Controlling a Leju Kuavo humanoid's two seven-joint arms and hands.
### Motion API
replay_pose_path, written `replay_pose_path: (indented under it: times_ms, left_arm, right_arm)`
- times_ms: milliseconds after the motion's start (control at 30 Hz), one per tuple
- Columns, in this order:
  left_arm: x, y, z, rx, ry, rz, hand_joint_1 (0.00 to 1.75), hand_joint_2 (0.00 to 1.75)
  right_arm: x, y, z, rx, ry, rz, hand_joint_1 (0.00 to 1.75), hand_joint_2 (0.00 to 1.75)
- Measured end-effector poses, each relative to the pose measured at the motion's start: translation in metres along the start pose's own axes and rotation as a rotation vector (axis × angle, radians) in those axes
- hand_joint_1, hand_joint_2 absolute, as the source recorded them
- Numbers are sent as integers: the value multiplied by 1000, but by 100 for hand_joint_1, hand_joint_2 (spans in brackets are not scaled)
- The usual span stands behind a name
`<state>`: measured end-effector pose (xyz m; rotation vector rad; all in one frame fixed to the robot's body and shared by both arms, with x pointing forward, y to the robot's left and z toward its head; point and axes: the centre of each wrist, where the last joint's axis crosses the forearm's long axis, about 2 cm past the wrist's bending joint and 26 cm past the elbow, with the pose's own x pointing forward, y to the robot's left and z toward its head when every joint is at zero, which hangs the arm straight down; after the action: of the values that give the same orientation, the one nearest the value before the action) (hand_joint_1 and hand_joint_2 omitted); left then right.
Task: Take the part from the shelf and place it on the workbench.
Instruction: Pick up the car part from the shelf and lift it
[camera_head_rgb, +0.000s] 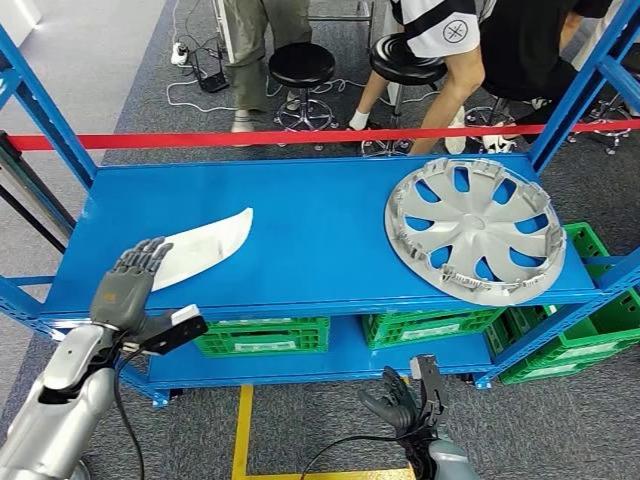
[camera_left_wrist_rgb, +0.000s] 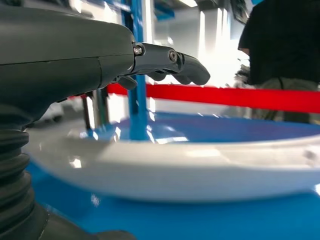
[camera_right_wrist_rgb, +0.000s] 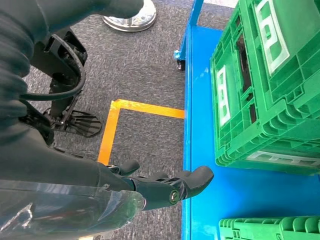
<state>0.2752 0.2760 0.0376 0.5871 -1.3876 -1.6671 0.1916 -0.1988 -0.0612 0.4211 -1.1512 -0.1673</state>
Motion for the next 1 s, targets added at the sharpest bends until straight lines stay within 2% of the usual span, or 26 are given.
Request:
replay_pose_path:
  times_ms: [333,433,533,667,800,833,1000]
  left_arm:
    - [-4,4,-6,2,27,-40,0,175]
    - [-11,11,-18,1,72,-90,0,175]
    - [-19,20,-38,-25,120,-111,0,175]
    - [-23,24,-50,-51,123,-89,3,175]
    - [-22,22,-54,-72,108,-54,170,175]
    - [-22,21,-54,-77,104,-46,175,175]
    - [-21,14,-53,-93,100,-19,175,175]
  right_arm:
    - [0,1,-1,1,-1,-3,0,175]
    - [0,3,-1,3,1,-7,0,175]
    - [0,6,-2,12,9,-12,0,175]
    - [0,9,-3,21,13,-13,0,175]
    - [0,10,-4,25,16,-13,0,175]
    - [0,11,-4,25,17,-13,0,175]
    - [0,12,-5,28,21,-15,0,175]
